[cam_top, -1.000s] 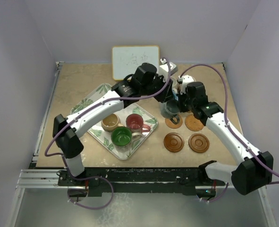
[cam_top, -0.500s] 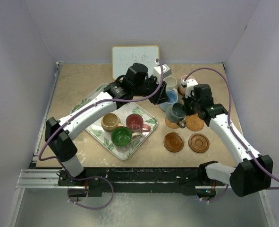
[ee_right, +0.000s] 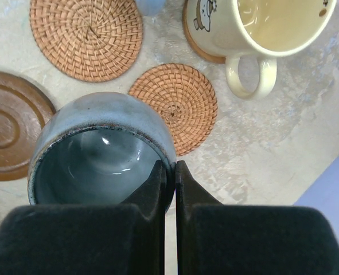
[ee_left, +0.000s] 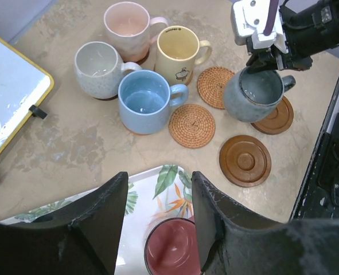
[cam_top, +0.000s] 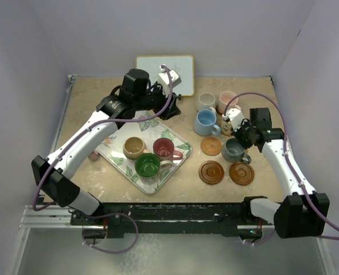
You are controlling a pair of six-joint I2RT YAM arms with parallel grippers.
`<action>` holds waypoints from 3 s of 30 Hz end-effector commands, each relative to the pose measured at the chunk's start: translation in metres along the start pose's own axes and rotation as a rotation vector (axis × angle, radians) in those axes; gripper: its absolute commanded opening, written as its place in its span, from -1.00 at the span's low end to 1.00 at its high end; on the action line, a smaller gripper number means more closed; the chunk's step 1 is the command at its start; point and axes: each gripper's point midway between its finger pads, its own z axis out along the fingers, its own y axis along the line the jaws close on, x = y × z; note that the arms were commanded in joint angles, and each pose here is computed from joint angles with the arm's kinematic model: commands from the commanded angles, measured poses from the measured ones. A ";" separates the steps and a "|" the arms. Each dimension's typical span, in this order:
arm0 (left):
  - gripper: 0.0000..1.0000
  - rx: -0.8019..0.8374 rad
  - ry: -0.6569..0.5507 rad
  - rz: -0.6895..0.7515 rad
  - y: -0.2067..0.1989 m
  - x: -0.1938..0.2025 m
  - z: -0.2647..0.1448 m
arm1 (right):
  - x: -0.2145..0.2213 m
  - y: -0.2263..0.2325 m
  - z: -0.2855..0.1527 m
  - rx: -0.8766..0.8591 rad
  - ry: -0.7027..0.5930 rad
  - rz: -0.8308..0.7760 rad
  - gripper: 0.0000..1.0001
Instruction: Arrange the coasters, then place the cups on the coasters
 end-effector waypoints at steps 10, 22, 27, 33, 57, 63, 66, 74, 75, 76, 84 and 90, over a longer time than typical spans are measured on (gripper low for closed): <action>0.02 0.026 -0.023 0.071 -0.008 -0.003 -0.006 | -0.042 -0.038 0.021 -0.037 -0.060 -0.239 -1.00; 0.05 0.036 -0.026 0.070 -0.010 -0.002 -0.005 | -0.035 -0.053 0.041 -0.035 -0.051 -0.237 -1.00; 0.05 0.046 -0.027 0.066 -0.011 -0.002 -0.004 | -0.027 -0.055 0.043 -0.031 -0.049 -0.228 -1.00; 0.07 0.055 -0.028 0.059 -0.012 -0.002 -0.003 | -0.018 -0.054 0.048 -0.030 -0.041 -0.220 -1.00; 0.11 0.063 -0.025 0.058 -0.014 0.000 -0.004 | 0.017 -0.046 0.060 -0.047 0.033 -0.212 -0.84; 0.12 0.039 -0.013 0.072 -0.010 0.004 -0.006 | 0.016 -0.048 0.054 -0.038 0.040 -0.208 -0.63; 0.14 0.016 -0.003 0.087 -0.007 0.007 -0.010 | 0.014 -0.050 0.049 -0.024 0.039 -0.206 -0.55; 0.27 -0.090 0.116 0.107 0.011 0.038 -0.021 | -0.006 -0.056 0.017 0.007 -0.006 -0.183 -0.23; 0.29 -0.104 0.145 0.109 0.013 0.046 -0.024 | -0.010 -0.057 0.011 0.017 -0.016 -0.179 -0.18; 0.30 -0.114 0.166 0.111 0.015 0.053 -0.026 | -0.015 -0.059 0.003 0.034 -0.031 -0.173 -0.14; 0.47 -0.170 0.297 0.048 0.043 0.108 -0.052 | -0.050 -0.035 -0.040 -0.025 -0.178 -0.042 0.16; 0.50 -0.172 0.381 0.053 0.046 0.138 -0.057 | -0.081 0.002 -0.057 -0.112 -0.287 -0.001 0.24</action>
